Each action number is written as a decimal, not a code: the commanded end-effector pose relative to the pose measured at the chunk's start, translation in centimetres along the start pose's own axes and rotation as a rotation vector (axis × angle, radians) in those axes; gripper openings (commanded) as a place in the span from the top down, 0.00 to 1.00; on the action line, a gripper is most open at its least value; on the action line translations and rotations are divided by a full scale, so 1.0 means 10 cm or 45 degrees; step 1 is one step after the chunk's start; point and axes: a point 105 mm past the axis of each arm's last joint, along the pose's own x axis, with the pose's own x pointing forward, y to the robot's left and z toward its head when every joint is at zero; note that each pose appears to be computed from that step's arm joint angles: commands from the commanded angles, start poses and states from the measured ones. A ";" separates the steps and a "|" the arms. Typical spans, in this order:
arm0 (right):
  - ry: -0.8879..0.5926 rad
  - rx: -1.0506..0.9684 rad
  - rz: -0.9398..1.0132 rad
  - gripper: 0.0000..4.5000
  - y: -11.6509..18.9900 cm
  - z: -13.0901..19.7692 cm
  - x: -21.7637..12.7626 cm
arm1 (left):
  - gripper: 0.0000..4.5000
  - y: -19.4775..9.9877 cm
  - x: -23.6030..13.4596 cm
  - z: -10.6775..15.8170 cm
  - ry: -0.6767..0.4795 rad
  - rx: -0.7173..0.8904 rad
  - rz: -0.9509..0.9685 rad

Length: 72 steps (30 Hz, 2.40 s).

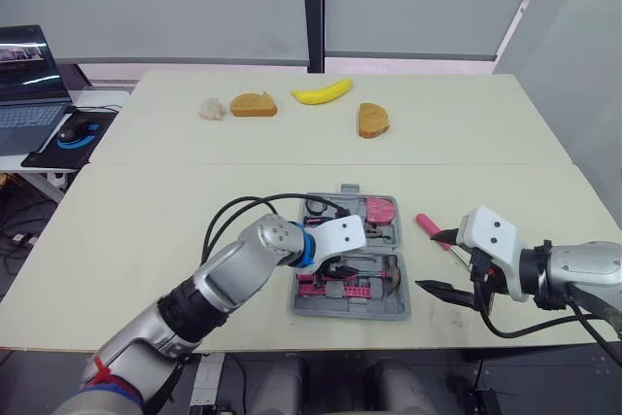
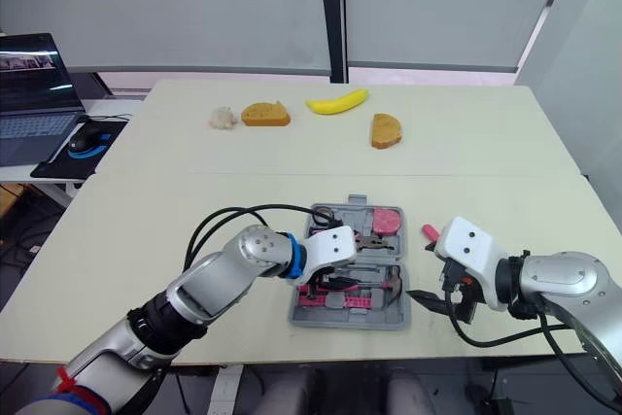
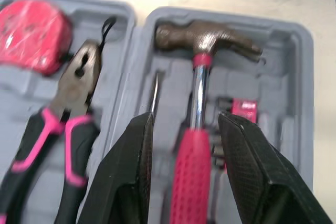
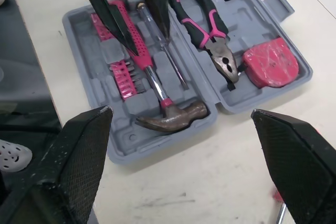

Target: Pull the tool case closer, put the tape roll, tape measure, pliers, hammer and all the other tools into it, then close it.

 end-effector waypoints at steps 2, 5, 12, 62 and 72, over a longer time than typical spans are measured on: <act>-0.018 -0.069 -0.032 0.00 -0.07 0.09 -0.05 | 0.76 -0.02 -0.01 0.10 -0.177 0.015 -0.032; -0.023 -0.082 -0.029 0.00 -0.08 0.11 -0.04 | 0.98 -0.08 0.06 0.02 -0.173 0.021 -0.076; -0.010 -0.082 -0.030 0.00 -0.07 0.11 -0.07 | 0.99 -0.05 0.18 -0.10 -0.158 0.041 -0.055; 0.302 0.030 -0.441 0.00 -0.85 -0.65 -1.15 | 0.04 0.63 -1.97 -1.24 0.094 -0.187 0.630; 0.235 0.045 -0.424 0.00 -0.88 -0.66 -1.07 | 0.01 0.66 -2.09 -1.27 0.053 -0.217 0.725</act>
